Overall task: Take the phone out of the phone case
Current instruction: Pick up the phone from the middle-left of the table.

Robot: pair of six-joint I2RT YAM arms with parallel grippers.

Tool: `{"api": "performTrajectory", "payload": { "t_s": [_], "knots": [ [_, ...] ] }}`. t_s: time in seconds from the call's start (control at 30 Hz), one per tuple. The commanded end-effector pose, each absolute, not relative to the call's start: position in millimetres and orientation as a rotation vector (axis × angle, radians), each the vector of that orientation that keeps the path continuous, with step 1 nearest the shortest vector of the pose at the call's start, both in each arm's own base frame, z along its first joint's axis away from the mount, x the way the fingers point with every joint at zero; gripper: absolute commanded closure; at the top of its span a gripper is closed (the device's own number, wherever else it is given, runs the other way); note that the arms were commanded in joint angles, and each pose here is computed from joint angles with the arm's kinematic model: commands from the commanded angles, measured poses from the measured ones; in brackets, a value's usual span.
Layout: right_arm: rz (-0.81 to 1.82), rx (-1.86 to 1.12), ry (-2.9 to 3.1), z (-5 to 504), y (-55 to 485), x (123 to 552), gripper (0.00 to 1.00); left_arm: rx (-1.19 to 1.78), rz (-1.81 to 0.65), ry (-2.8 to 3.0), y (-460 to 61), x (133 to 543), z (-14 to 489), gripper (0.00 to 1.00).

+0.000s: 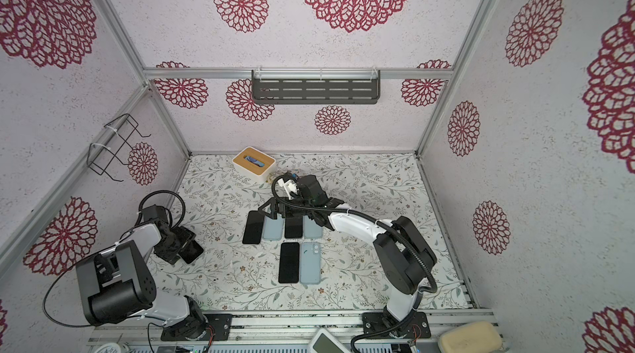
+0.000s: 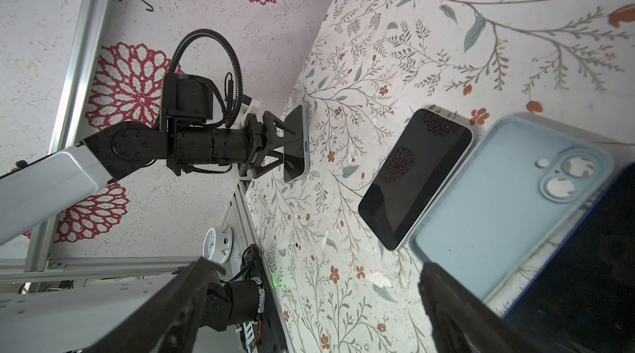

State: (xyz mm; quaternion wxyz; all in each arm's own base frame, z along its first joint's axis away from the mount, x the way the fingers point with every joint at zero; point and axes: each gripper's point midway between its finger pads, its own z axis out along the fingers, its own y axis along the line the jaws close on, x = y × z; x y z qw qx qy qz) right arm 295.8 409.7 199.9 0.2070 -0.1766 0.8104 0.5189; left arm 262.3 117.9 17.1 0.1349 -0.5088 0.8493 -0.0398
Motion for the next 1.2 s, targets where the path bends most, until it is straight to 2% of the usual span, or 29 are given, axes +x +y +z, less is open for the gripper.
{"api": "performTrajectory", "payload": {
  "t_s": [0.0, 0.23, 0.4, 0.83, 0.9, 1.0, 1.17],
  "knots": [
    [1.441, -0.545, 2.171, 219.5, 413.0, 298.4, 0.01, -1.474, -0.268, 2.501, 94.7, 261.3, 2.5, 0.25],
    [1.463, -0.564, 2.224, 202.1, 444.1, 308.4, 0.01, -1.431, -0.372, 2.464, 85.8, 270.2, 15.8, 0.28],
    [1.493, -0.461, 2.287, 175.2, 469.5, 314.3, 0.01, -1.414, -0.427, 2.454, 79.2, 271.3, 22.7, 0.28],
    [1.642, -0.493, 2.345, 144.1, 529.8, 285.3, 0.01, -1.353, -0.543, 2.419, 60.4, 278.1, 37.4, 0.31],
    [1.660, -0.494, 2.341, 143.9, 533.2, 282.1, 0.01, -1.380, -0.480, 2.444, 65.4, 272.1, 35.9, 0.28],
    [1.671, -0.504, 2.326, 147.0, 535.3, 278.1, 0.01, -1.415, -0.385, 2.470, 74.3, 265.9, 36.2, 0.12],
    [1.697, -0.520, 2.294, 153.2, 536.0, 275.4, 0.01, -1.453, -0.233, 2.545, 85.8, 263.0, 24.0, 0.09]
  ]
}}
